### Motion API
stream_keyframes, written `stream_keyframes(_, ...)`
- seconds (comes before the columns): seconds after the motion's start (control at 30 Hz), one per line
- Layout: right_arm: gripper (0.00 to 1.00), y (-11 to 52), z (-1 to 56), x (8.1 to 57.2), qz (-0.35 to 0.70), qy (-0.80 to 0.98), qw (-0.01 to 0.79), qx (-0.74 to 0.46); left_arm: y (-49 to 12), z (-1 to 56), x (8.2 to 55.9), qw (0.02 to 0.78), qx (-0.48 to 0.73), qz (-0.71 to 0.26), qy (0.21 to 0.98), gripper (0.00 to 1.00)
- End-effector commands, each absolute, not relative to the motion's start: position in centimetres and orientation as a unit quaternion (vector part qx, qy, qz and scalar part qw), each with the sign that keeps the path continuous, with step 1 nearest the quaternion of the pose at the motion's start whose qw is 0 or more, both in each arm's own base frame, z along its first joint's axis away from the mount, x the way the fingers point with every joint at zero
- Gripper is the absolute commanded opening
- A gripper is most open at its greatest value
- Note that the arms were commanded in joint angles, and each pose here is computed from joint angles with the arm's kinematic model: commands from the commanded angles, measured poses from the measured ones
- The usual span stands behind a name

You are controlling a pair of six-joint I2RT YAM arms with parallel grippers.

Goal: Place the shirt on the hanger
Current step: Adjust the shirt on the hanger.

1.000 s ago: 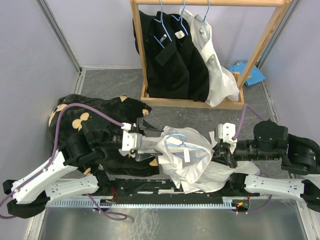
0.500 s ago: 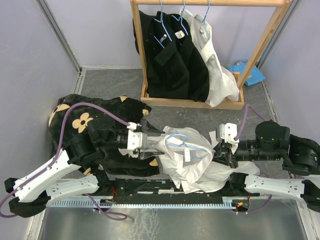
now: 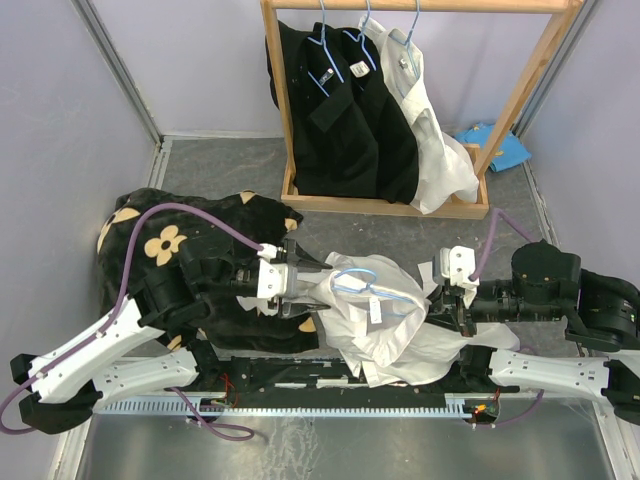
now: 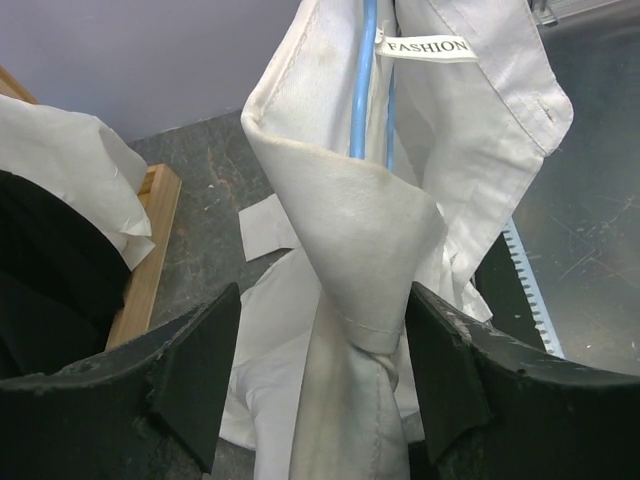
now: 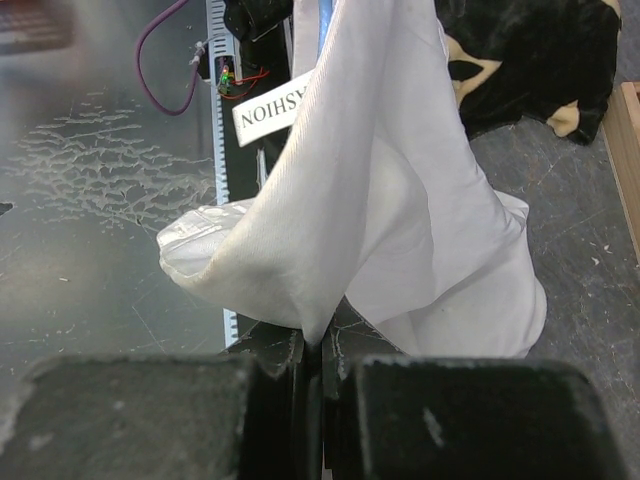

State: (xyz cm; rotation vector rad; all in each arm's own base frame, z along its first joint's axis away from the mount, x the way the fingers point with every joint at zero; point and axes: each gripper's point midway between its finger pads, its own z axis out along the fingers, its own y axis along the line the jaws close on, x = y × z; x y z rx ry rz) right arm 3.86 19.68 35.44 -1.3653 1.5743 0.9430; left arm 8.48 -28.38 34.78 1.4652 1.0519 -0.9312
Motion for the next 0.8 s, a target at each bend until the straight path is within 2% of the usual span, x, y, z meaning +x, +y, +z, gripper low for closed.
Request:
stream_keyframes(0.0, 0.0, 20.5, 37.1, 4.3, 0.385, 0.607, 0.442, -0.537, -28.3, 38.0, 7.8, 0.553, 0.594, -0.412, 0.414, 0.78)
stream_keyframes(0.13, 0.0, 20.7, 37.0, 4.3, 0.386, 0.606, 0.44, -0.539, -28.1, 38.5, 7.4, 0.561, 0.593, -0.417, 0.401, 0.89)
stream_keyframes(0.23, 0.0, 20.9, 37.0, 4.3, 0.387, 0.604, 0.441, -0.539, -28.2, 38.1, 7.4, 0.559, 0.594, -0.418, 0.401, 0.9)
stream_keyframes(0.3, 0.0, 21.0, 37.0, 4.3, 0.387, 0.605, 0.44, -0.54, -28.4, 37.9, 7.4, 0.552, 0.595, -0.422, 0.403, 0.87)
stream_keyframes(0.43, 0.0, 21.1, 37.0, 4.3, 0.386, 0.604, 0.438, -0.542, -28.8, 37.6, 7.4, 0.543, 0.597, -0.428, 0.407, 0.71)
stream_keyframes(0.5, 0.0, 21.0, 37.1, 4.3, 0.387, 0.603, 0.439, -0.543, -28.9, 37.4, 7.4, 0.541, 0.599, -0.427, 0.408, 0.58)
stream_keyframes(0.7, 0.01, 21.0, 37.0, 4.7, 0.378, 0.608, 0.443, -0.54, -28.7, 37.3, 7.7, 0.542, 0.6, -0.418, 0.415, 0.06)
stream_keyframes(0.77, 0.1, 20.8, 36.7, 5.1, 0.368, 0.615, 0.446, -0.536, -28.5, 37.2, 8.4, 0.549, 0.594, -0.404, 0.428, 0.03)
